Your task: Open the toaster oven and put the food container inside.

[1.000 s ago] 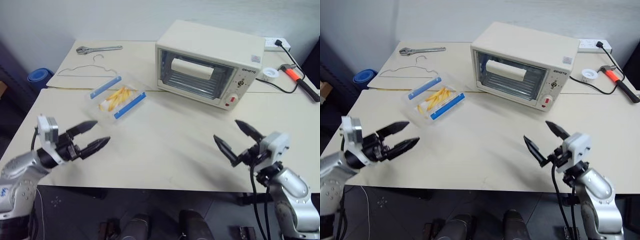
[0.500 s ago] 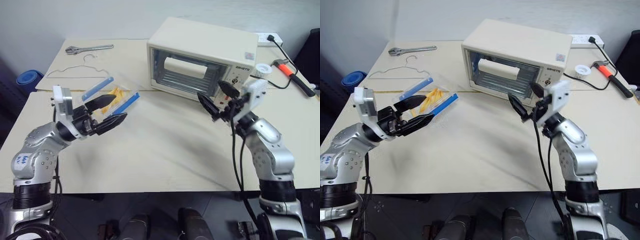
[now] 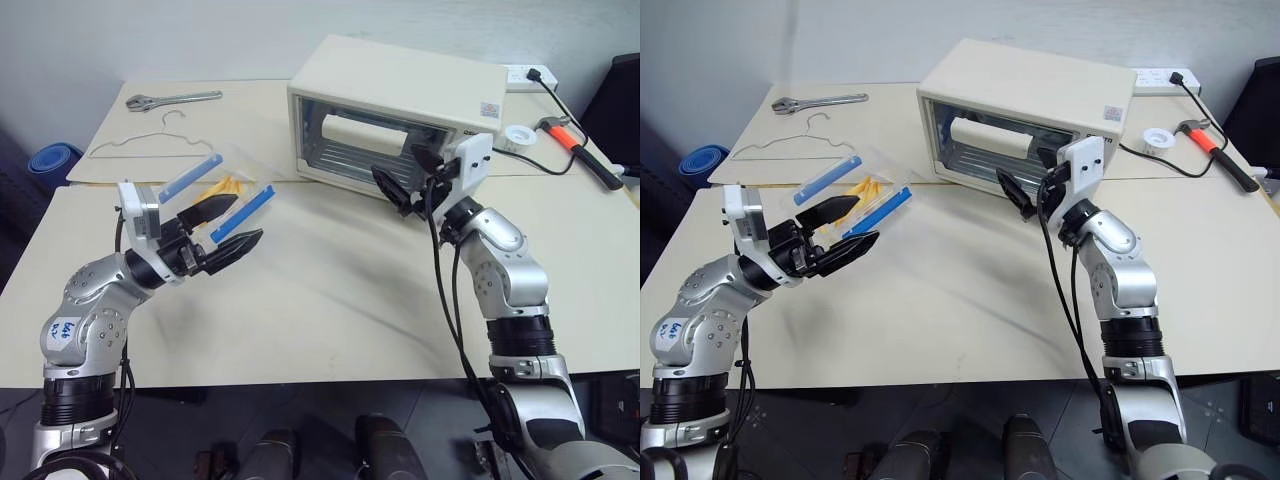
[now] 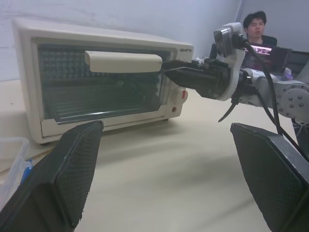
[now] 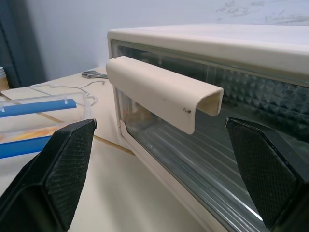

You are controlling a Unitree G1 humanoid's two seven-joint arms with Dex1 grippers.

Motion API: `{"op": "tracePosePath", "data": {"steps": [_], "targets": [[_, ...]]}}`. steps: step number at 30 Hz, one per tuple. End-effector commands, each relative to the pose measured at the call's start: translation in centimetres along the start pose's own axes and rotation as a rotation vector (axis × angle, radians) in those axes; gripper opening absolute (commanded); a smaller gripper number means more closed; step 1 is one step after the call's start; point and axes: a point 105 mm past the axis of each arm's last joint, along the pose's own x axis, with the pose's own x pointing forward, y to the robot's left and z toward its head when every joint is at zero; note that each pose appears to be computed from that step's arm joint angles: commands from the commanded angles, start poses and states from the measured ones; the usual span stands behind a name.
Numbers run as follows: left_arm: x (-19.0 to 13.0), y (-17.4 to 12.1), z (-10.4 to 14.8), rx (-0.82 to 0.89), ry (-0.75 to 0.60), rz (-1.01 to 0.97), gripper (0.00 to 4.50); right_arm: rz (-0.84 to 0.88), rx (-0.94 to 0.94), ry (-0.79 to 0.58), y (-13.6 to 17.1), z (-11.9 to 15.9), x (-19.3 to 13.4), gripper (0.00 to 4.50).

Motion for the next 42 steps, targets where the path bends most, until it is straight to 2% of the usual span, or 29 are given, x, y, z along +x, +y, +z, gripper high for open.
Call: {"op": "tracePosePath", "data": {"steps": [1,8,14,18,21,27,29,35,38,42], "targets": [[0.0,0.0,0.9,0.05,-0.026,0.012,4.5,0.045,-0.031,-0.067,0.9,1.7,0.9,4.47],[-0.2,0.8,0.8,0.076,-0.016,0.057,4.5,0.234,-0.051,-0.05,4.5,1.2,0.5,4.47],[-0.1,1.8,0.7,0.094,-0.011,0.088,4.5,0.386,-0.11,0.037,7.3,-1.3,-1.7,4.47],[0.7,4.6,1.9,0.161,-0.041,0.193,3.63,0.466,-0.154,0.079,8.6,-2.8,-3.1,4.5],[2.2,6.3,2.5,0.175,-0.055,0.217,2.68,0.498,-0.187,0.104,9.2,-3.8,-3.7,4.5],[9.0,7.7,2.3,0.211,-0.05,0.19,0.78,0.445,-0.19,0.112,8.8,-4.7,-3.8,4.5],[10.3,8.2,2.2,0.218,-0.046,0.203,0.13,0.438,-0.197,0.114,8.8,-4.9,-3.9,4.5],[12.3,8.0,0.3,0.289,0.072,0.136,0.03,0.379,-0.221,0.132,7.7,-5.2,-5.0,4.5],[12.3,7.2,-1.8,0.325,0.177,0.041,0.03,0.331,-0.233,0.163,6.9,-5.6,-7.1,4.5],[12.5,6.0,-3.6,0.328,0.244,-0.042,0.03,0.276,-0.216,0.213,6.5,-6.2,-10.3,4.5]]}}
